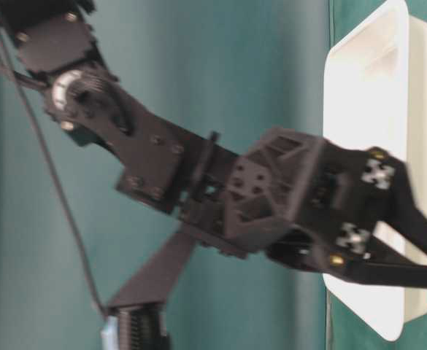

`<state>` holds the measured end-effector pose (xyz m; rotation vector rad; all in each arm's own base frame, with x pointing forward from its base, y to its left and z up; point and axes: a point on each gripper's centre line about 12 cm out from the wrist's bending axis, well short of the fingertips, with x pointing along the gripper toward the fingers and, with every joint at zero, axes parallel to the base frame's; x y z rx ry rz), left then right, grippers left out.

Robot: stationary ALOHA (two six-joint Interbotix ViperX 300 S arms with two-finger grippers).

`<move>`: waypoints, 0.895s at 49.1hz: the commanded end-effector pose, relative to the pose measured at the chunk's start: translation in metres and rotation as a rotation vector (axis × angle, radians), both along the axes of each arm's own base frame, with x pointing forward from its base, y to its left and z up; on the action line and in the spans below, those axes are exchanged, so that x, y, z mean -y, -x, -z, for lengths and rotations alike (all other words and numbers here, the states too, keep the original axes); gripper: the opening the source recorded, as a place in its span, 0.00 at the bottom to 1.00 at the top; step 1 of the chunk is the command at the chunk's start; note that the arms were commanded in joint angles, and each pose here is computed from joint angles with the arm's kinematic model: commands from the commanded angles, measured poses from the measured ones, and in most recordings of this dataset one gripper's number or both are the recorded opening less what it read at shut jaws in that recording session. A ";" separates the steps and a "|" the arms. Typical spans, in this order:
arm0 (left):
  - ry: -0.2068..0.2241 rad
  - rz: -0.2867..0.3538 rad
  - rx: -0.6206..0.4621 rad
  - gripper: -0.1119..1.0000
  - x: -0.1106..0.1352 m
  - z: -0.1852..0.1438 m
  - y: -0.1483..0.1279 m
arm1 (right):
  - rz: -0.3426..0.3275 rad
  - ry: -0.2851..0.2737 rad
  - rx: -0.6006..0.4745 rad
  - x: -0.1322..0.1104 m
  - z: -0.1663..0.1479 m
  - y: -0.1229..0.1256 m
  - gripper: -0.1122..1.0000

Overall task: Pick up the tape from a random location and place it into the white case.
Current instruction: 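Lower the right gripper into the blue roll's core and grip it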

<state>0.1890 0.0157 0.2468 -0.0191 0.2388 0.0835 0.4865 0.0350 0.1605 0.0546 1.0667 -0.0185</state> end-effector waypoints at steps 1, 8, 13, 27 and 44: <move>0.004 0.000 0.008 0.98 0.000 -0.004 -0.002 | 0.004 -0.003 0.037 0.002 -0.006 -0.005 0.92; 0.002 0.001 0.008 0.98 0.000 -0.004 -0.002 | 0.002 -0.002 0.037 0.002 0.010 -0.007 0.92; 0.002 0.001 0.008 0.98 0.000 -0.004 -0.002 | 0.004 -0.002 0.015 0.002 0.025 -0.008 0.92; 0.002 0.001 0.008 0.98 0.000 -0.004 -0.002 | 0.015 -0.007 -0.013 0.002 0.050 -0.010 0.92; 0.004 0.000 0.008 0.98 0.000 -0.004 -0.002 | 0.015 -0.007 -0.008 0.002 0.050 -0.011 0.85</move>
